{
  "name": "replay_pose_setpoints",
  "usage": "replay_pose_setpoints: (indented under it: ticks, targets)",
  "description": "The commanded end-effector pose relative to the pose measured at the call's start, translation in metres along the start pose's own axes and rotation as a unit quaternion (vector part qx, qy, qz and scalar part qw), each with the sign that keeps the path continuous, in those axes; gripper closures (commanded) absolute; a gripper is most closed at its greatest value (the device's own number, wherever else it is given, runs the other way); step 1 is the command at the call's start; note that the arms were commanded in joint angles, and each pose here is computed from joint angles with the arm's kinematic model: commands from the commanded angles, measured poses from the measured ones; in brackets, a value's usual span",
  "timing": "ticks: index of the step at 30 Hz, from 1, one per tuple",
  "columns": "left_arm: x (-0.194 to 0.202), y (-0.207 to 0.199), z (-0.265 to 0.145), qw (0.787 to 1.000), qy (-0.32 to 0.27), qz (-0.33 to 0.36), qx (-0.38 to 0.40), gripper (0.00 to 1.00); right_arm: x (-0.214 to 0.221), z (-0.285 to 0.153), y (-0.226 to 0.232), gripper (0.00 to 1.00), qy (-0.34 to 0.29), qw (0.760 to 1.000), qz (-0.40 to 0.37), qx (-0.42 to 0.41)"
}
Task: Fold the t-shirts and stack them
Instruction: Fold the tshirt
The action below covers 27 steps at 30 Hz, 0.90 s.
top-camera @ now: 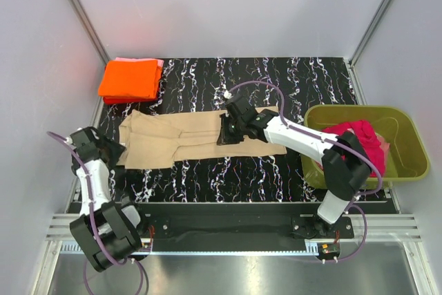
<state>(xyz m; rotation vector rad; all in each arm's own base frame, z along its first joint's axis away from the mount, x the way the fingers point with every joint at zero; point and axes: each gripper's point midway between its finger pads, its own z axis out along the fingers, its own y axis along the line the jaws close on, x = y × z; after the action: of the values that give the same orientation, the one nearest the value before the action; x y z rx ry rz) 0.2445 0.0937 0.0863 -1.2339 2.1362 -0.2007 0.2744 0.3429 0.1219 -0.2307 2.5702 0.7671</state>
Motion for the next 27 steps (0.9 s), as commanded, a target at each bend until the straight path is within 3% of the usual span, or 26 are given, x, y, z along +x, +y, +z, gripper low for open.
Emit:
replay_pose_setpoints:
  ticks: [1,4,8,12,17,25,27]
  targets:
    - [0.028,-0.001,0.006,1.0,0.024,-0.013,0.008,0.47,-0.025,0.004,0.028,1.0,-0.036,0.998,0.025,-0.035]
    - [0.028,0.008,0.01,1.0,0.01,-0.019,-0.015,0.48,-0.027,0.009,0.037,1.0,-0.029,0.998,0.012,-0.052]
    - [0.028,0.027,0.017,0.998,-0.013,-0.037,-0.056,0.49,-0.026,0.014,0.037,0.87,-0.021,0.998,-0.002,-0.056]
    - [0.03,0.039,0.026,0.996,-0.019,-0.044,-0.08,0.49,-0.022,0.018,0.034,0.87,-0.014,0.998,-0.018,-0.056]
    - [0.023,0.031,0.036,0.997,-0.036,-0.046,-0.055,0.51,-0.018,0.019,0.031,0.87,-0.01,0.998,-0.033,-0.055]
    - [0.015,0.008,0.034,0.997,-0.058,-0.048,0.01,0.84,-0.018,0.026,0.021,0.85,-0.013,0.998,-0.048,-0.037]
    - [0.017,0.007,0.034,0.997,-0.052,-0.049,0.012,0.87,-0.017,0.028,0.022,0.85,-0.008,0.998,-0.048,-0.041]
